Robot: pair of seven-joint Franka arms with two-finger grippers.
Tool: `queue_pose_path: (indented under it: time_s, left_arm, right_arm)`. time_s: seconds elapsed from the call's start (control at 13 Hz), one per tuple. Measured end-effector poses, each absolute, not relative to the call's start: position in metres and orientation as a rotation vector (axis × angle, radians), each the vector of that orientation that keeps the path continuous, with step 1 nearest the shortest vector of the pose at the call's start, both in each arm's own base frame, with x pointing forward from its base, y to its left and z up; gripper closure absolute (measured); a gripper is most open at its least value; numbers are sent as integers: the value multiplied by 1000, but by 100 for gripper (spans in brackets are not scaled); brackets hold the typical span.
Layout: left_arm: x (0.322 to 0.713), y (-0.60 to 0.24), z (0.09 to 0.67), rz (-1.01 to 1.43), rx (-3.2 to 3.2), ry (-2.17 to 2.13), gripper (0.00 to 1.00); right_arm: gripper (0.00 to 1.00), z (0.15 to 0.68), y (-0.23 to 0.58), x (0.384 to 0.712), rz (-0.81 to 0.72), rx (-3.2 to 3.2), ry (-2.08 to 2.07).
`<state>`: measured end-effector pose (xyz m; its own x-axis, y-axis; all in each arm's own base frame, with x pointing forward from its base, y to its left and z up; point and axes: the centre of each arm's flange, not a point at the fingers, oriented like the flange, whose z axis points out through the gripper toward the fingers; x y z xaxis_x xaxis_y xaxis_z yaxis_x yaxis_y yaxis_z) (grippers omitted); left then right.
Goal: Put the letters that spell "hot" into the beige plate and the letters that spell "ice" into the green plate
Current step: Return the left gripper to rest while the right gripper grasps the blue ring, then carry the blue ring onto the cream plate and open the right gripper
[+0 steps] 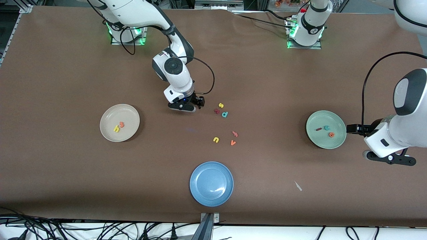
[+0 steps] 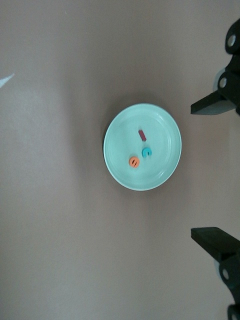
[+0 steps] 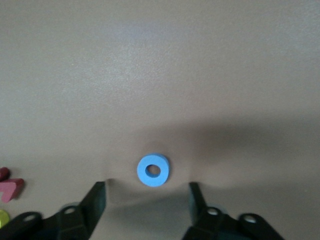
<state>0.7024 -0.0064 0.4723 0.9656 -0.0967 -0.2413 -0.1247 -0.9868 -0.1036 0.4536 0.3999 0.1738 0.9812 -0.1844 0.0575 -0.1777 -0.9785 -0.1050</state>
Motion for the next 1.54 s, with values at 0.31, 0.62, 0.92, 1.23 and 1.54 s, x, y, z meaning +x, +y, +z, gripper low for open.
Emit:
queue_pose_path:
  time_s: [0.31,0.62,0.92,1.23,1.54]
  left_arm:
    - [694,-9,525,222,-3060,105,4]
    - [686,-16,526,83,-3064,125,3]
    - [670,-4,516,47,-3054,101,0]
    - [666,30,515,49,-3105,3,0]
    - [666,27,504,78,-3107,15,0]
  right_arm:
    - [44,174,394,459,-136,-3051,235]
    - [44,173,387,465,-165,-3069,214]
    - [45,172,386,465,-163,-3072,214]
    - [55,173,388,465,-168,-3069,211]
    - [73,177,391,465,-178,-3065,201]
